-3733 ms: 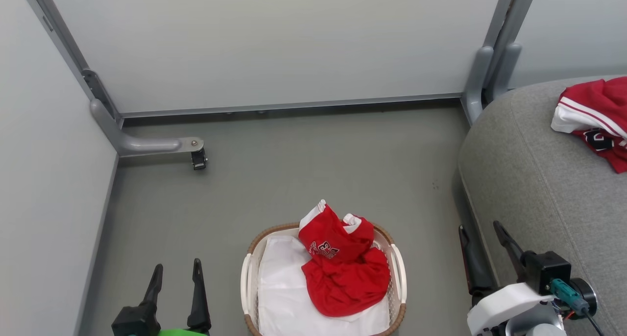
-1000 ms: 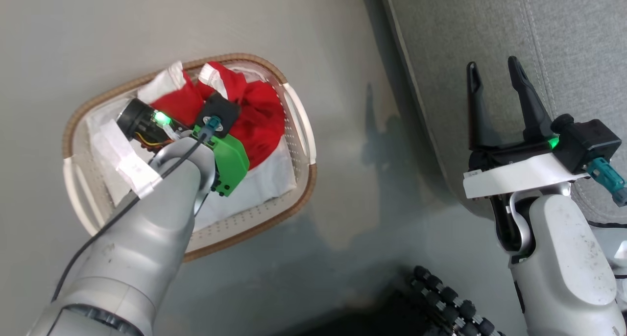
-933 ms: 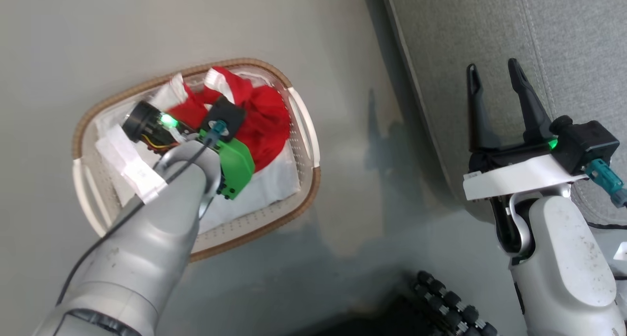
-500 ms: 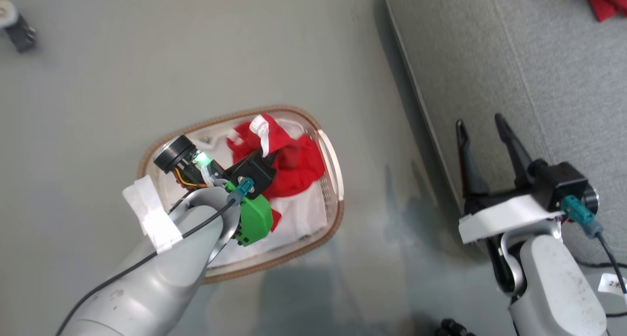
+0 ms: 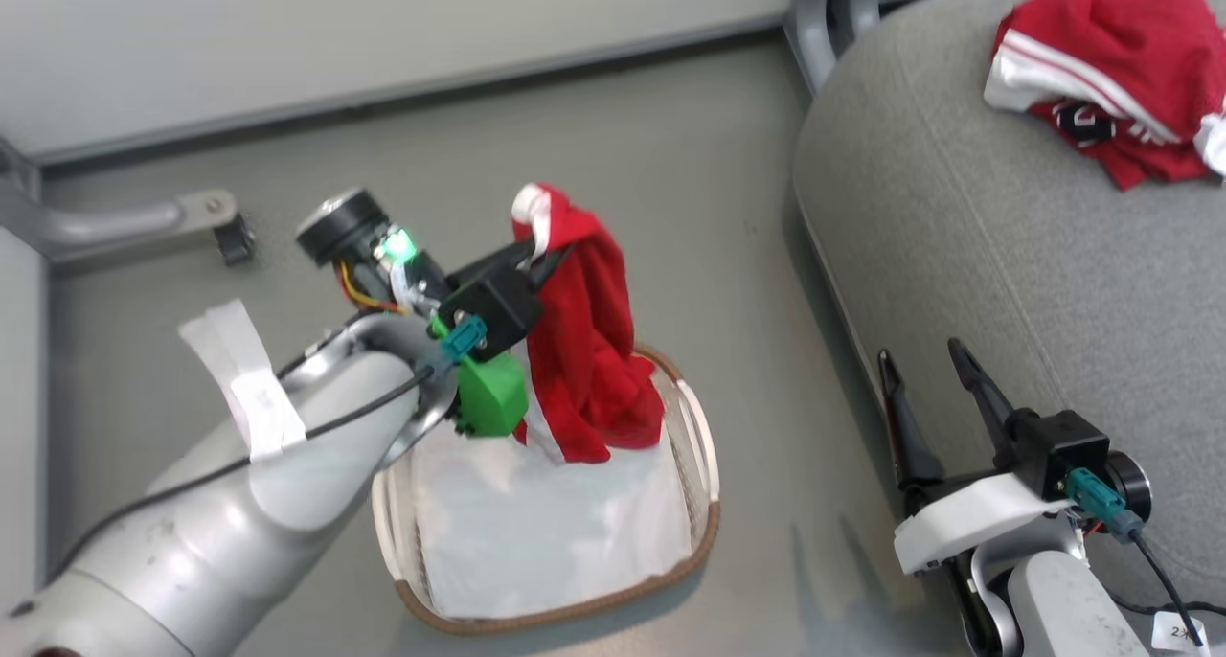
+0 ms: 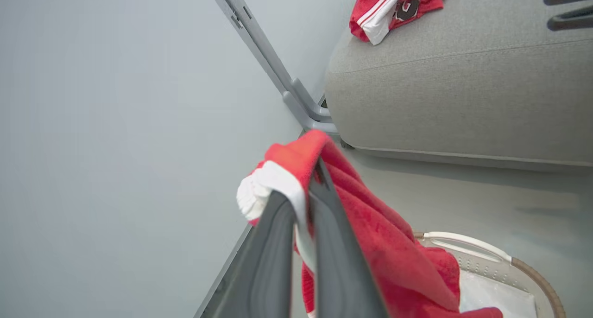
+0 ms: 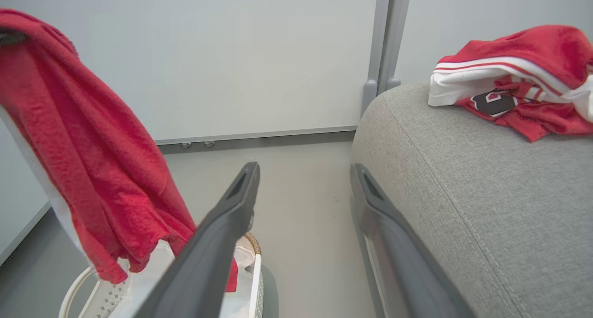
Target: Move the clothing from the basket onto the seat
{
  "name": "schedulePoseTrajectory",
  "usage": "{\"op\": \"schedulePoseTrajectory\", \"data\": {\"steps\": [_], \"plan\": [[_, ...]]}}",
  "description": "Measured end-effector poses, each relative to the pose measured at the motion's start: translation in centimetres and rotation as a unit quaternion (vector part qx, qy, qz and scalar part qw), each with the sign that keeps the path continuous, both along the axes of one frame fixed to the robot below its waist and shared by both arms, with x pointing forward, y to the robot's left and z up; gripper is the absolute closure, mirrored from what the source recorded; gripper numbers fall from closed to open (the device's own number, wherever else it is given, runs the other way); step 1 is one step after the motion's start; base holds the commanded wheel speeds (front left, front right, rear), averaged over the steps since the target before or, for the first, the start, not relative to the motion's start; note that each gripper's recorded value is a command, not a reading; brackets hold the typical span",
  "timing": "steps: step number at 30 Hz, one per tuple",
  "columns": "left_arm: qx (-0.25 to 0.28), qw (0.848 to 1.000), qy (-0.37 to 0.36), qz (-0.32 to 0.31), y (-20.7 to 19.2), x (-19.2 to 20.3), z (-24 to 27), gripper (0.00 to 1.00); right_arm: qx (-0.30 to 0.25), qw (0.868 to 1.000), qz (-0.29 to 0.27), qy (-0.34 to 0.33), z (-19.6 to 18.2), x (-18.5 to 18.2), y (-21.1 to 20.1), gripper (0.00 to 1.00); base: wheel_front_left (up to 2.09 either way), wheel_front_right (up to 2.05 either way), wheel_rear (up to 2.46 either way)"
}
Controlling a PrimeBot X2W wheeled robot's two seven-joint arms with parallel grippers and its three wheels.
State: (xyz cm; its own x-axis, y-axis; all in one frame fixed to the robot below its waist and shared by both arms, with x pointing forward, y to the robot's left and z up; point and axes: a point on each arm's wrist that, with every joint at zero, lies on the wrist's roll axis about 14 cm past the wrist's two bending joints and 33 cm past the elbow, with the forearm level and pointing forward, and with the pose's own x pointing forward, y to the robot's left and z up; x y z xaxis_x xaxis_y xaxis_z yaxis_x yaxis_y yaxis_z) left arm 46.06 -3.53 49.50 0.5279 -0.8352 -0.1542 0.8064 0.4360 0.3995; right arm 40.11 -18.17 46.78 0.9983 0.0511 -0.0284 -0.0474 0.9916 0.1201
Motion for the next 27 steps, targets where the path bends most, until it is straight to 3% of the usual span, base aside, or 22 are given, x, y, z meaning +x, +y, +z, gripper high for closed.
{"op": "schedulePoseTrajectory", "data": {"steps": [13,21,27], "plan": [[-0.033,0.983,-0.181,-0.006,0.2,-1.3,17.0,1.00,-0.015,0.994,0.062,-0.086,6.1,-1.3,4.1,0.00,0.00,0.00,0.00],[-0.040,0.978,-0.204,-0.018,-0.9,-2.3,19.5,1.00,-0.038,0.982,0.115,-0.142,10.0,-0.8,7.4,0.00,0.00,0.00,0.00],[-0.043,0.978,-0.204,-0.023,-1.4,-2.9,19.7,1.00,-0.049,0.972,0.173,-0.149,10.4,-1.4,11.2,0.00,0.00,0.00,0.00]]}}
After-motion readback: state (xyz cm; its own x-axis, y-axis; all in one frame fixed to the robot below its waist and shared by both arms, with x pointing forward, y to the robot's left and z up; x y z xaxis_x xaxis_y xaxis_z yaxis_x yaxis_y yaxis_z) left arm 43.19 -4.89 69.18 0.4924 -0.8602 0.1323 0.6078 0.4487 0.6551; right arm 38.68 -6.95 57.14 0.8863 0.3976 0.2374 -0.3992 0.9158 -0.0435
